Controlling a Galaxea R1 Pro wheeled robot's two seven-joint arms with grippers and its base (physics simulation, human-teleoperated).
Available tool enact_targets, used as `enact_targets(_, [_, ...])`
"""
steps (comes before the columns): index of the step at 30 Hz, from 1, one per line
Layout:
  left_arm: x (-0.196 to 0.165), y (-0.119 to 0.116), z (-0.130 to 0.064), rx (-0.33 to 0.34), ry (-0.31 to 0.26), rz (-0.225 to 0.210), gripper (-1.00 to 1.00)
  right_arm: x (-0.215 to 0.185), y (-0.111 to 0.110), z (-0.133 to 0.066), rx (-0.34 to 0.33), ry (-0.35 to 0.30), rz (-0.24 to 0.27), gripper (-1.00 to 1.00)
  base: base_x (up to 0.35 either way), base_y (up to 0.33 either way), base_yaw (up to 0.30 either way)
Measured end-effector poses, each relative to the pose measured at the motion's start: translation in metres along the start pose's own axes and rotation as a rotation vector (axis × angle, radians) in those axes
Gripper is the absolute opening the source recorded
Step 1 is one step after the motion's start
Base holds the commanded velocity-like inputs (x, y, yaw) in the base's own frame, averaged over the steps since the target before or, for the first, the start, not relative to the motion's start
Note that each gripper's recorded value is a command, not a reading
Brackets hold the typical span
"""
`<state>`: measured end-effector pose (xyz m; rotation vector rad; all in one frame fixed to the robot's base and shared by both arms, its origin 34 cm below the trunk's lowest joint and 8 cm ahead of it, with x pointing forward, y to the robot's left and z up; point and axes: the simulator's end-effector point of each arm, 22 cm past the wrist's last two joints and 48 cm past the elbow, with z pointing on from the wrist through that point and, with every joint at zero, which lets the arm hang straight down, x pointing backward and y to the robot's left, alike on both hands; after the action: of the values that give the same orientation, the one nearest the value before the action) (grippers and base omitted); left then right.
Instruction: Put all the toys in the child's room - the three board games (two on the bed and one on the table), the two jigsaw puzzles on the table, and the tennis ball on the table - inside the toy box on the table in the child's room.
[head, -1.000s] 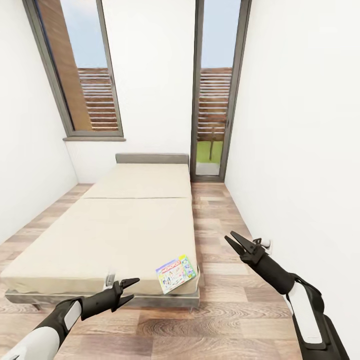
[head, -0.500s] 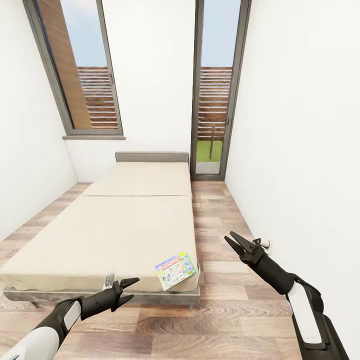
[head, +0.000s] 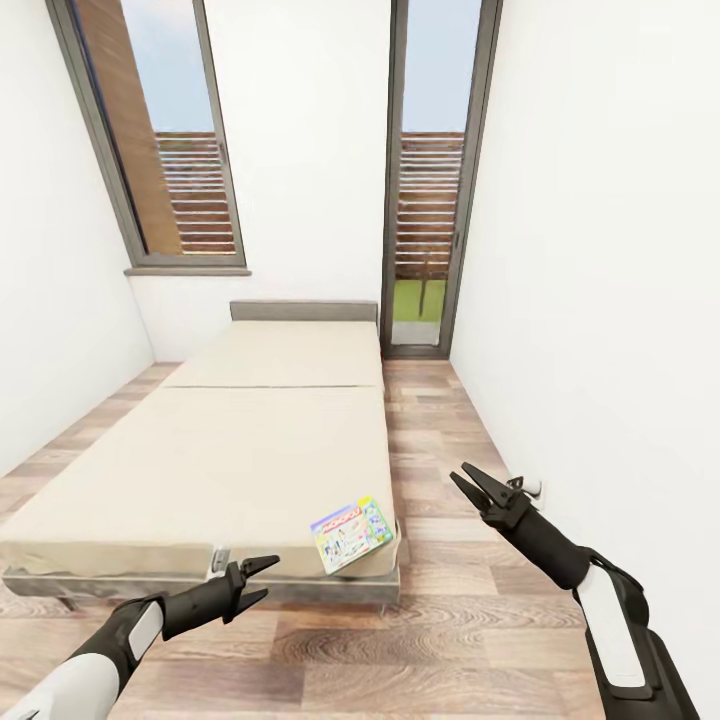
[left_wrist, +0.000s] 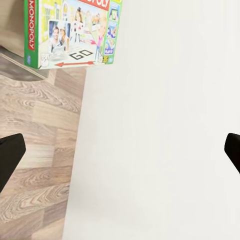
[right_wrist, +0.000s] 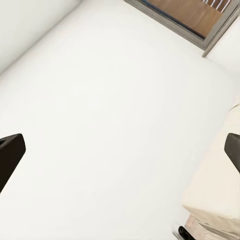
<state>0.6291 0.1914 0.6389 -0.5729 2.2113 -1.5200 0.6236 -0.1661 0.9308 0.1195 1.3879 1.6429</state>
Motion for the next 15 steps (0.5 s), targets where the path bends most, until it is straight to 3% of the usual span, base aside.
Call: enact_targets(15, [0.008, 0.025, 0.011, 0.011, 0.003, 0.001, 1.0, 0.018, -0.025, -0.012, 0.005, 0.001, 0.011, 1.0, 0.0, 0.0, 0.0])
